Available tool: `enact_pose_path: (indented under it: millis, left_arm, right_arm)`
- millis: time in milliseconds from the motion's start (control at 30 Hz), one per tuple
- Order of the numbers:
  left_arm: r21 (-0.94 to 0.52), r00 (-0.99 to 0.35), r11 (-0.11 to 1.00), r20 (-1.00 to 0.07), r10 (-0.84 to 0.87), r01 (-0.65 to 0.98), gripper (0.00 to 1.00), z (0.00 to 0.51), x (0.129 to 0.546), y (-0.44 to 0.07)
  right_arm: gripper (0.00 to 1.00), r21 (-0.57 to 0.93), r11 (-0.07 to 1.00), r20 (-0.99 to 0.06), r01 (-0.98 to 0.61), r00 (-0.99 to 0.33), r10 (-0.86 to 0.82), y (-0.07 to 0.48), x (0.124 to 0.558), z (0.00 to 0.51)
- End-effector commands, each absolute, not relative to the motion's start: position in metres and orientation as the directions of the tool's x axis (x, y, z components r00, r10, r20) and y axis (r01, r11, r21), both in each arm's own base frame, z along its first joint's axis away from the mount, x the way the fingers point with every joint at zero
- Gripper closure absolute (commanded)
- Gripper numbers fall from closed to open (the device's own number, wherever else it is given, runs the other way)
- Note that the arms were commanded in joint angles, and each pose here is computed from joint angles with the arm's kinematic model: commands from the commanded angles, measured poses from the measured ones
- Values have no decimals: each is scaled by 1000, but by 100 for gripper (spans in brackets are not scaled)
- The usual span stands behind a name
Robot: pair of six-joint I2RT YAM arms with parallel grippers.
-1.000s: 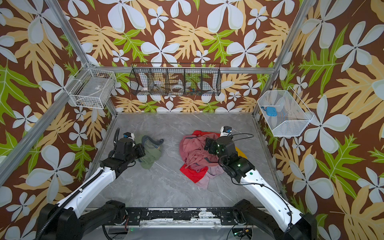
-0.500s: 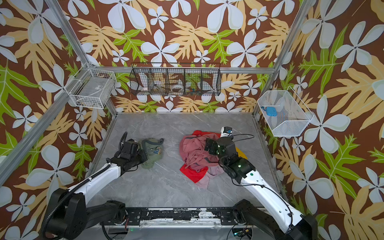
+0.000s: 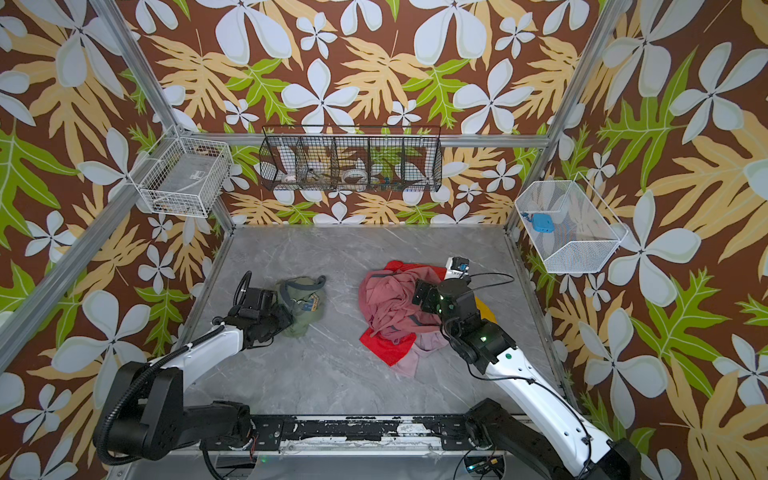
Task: Pick out a specific cloth from the pile
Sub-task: 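Lower the green shirt onto the table with the left gripper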
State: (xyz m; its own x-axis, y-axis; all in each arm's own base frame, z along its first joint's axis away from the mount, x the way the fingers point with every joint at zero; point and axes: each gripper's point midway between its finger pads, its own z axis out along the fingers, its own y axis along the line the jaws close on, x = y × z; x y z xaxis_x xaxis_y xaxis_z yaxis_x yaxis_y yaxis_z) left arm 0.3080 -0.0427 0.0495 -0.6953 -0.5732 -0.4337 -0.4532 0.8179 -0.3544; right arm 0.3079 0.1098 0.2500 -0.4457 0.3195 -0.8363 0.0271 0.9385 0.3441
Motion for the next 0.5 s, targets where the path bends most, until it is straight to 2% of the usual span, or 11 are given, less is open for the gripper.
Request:
enact_pose_path:
  millis: [0,167,467]
  left_arm:
    - [-345,-678,813,-450,-582,-469,37,58,306,-37]
    - [-324,-590,789,-531,-608,-521,31,84,295,-15]
    - [-272,-475,793,-679,-559,-544,31,151,288,14]
  right_arm:
    - [5,323,946,-850,35,-428,306,105,308,255]
    - [4,309,950,-858,38,-420,296,103,307,258]
    - [4,301,953,-867,34,-406,289,102,309,264]
